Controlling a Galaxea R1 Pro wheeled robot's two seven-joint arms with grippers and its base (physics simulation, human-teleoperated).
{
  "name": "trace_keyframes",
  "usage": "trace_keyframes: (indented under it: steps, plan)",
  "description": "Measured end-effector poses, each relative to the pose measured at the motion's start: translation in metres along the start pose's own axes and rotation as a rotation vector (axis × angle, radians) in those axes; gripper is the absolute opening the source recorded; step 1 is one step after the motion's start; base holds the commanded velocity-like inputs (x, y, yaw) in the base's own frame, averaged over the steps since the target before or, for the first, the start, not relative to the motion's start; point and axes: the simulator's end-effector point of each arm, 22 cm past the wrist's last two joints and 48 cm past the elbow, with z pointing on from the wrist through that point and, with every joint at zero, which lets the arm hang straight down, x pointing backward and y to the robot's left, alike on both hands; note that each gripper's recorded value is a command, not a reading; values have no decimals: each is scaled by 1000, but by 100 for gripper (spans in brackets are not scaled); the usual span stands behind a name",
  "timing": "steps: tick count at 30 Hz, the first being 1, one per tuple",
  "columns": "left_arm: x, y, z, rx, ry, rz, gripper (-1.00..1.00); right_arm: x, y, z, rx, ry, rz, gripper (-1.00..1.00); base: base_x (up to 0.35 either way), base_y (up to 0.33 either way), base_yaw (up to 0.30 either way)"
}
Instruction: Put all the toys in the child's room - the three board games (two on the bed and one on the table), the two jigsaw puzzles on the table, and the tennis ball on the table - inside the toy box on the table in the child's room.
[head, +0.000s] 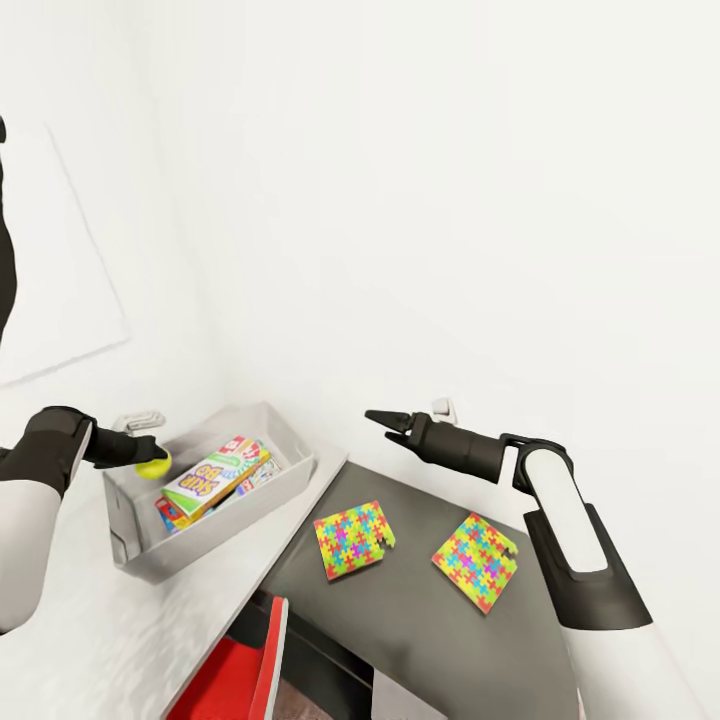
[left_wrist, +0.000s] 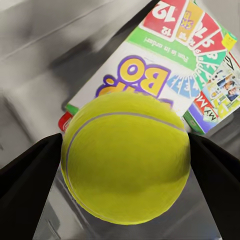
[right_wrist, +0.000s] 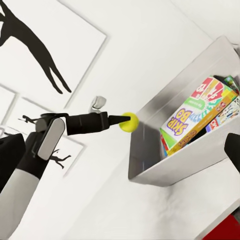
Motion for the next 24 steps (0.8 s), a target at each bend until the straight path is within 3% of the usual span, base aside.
trace_keyframes:
  steps: [6,18,24]
  plan:
    - [5,2,8,-41,23,30,-100,2,-4,2,4,7,5,100,0,0,0]
    - [12,2,18,-49,46,39,-100,5,-13,5,10,13,18,100,0,0,0]
    - [16,1,24,-60,68,71,-100,6,-18,7,14,16,26,100,0,0,0]
